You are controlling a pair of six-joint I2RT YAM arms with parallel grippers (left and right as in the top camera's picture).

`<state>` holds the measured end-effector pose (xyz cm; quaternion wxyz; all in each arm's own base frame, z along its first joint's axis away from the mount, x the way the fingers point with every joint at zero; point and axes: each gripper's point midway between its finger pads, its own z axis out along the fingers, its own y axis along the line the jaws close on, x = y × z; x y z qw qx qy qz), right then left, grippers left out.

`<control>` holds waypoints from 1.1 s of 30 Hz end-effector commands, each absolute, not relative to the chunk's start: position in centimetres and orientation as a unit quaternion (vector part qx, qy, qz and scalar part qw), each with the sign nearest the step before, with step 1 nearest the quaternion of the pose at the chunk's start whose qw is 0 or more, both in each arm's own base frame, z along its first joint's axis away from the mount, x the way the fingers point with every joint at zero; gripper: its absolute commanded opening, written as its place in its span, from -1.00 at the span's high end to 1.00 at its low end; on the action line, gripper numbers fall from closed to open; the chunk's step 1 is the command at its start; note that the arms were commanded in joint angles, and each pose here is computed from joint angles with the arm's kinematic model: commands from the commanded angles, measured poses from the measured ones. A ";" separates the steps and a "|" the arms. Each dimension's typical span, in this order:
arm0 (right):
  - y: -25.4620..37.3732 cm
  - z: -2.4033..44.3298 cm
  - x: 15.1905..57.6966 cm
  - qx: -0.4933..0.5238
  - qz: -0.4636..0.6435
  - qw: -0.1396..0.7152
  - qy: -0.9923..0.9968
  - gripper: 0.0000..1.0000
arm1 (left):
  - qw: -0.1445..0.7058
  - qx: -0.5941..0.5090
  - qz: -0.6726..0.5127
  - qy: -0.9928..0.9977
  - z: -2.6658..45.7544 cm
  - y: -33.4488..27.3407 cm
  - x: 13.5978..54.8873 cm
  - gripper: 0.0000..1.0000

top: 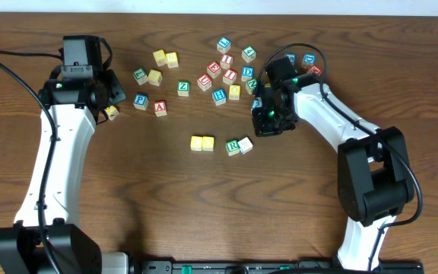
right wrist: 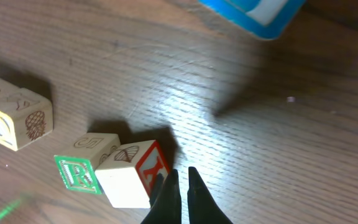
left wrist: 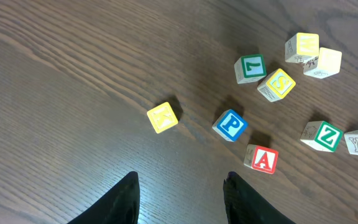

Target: Spell out CORL

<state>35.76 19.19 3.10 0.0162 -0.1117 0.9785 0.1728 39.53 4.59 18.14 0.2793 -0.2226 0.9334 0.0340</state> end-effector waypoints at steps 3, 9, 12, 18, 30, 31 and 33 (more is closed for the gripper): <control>21.2 4.7 35.5 -0.152 0.189 0.034 0.970 0.98 | 0.279 -0.225 0.037 0.933 18.2 4.8 39.7 0.14; 22.3 4.7 34.9 -0.175 0.188 0.033 0.966 0.98 | 0.279 -0.225 0.037 0.933 18.2 4.8 39.7 0.14; 22.5 4.6 34.8 -0.178 0.188 0.032 0.965 0.98 | 0.279 -0.225 0.037 0.933 18.1 4.8 39.7 0.14; 22.2 4.0 34.4 -0.177 0.182 0.024 0.967 0.98 | 0.279 -0.225 0.037 0.933 18.1 4.8 39.7 0.14; 18.9 0.9 33.6 -0.169 0.097 0.006 0.981 0.98 | 0.279 -0.225 0.037 0.933 18.1 4.8 39.7 0.13; 19.0 0.9 33.6 -0.169 0.098 0.007 0.981 0.98 | 0.279 -0.225 0.037 0.933 18.1 4.8 39.7 0.14; 18.5 0.6 33.8 -0.168 0.083 0.008 0.982 0.98 | 0.279 -0.225 0.037 0.933 18.1 4.8 39.7 0.14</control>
